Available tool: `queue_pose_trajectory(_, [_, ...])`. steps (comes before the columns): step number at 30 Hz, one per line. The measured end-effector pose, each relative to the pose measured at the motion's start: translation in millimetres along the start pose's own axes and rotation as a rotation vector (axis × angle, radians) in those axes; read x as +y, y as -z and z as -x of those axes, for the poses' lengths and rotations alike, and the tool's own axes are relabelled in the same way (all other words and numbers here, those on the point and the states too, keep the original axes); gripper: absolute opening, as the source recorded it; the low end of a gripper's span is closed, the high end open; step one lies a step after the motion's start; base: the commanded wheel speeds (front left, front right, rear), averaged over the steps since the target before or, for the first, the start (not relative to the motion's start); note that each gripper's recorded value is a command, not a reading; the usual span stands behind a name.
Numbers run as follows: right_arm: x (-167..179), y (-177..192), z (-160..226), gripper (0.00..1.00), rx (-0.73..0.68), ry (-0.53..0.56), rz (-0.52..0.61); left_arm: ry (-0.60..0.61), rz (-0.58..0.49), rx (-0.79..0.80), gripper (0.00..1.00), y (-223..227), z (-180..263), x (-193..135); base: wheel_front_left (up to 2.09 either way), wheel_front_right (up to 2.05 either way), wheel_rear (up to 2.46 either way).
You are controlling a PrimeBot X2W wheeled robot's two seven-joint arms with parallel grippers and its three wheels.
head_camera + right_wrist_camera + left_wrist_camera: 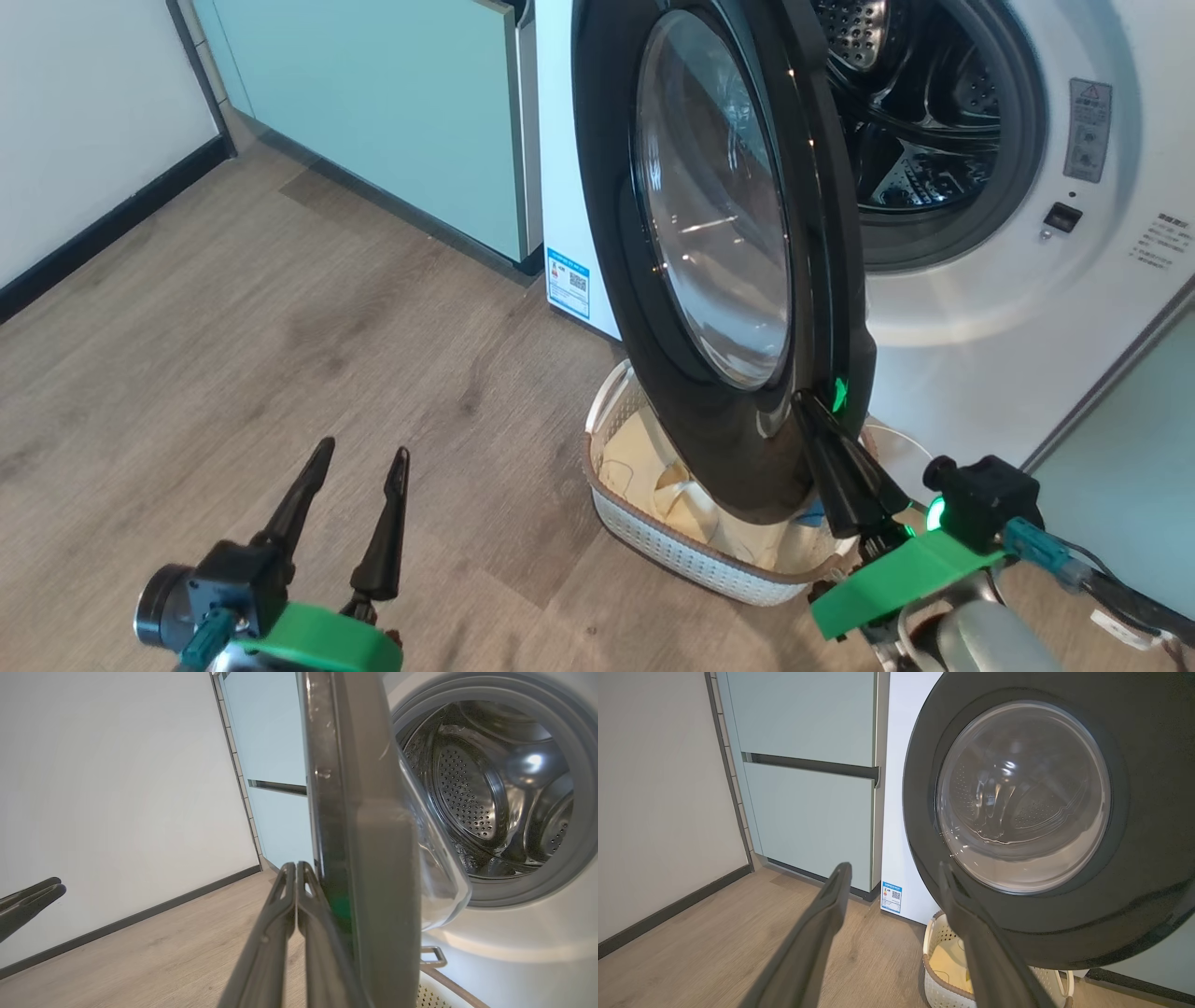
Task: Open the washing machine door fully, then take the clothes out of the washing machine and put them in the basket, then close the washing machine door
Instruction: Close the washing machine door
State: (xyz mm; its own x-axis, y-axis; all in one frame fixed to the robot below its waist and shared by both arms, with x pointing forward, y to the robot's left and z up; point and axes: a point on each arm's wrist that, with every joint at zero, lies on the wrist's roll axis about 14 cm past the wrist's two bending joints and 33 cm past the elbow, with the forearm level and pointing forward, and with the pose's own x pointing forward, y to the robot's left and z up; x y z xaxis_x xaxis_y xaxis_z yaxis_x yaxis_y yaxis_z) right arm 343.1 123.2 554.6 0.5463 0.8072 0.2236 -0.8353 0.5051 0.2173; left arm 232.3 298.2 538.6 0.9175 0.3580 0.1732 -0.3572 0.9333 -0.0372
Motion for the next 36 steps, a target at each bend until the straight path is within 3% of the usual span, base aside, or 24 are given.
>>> queue_pose_trajectory(15, [-43.2, 3.8, 0.4, 0.0, 0.011, 0.105, 0.043, 0.017, -0.001, 0.018, 1.0, 4.4, -6.3, -8.0, 0.0, 0.0, 0.0])
queue_pose_trajectory(36, [-176.8, -5.9, -37.0, 0.0, 0.0, 0.344, 0.186, 0.001, -0.003, 0.029, 1.0, 9.2, -48.9, -21.0, 0.0, 0.0, 0.0])
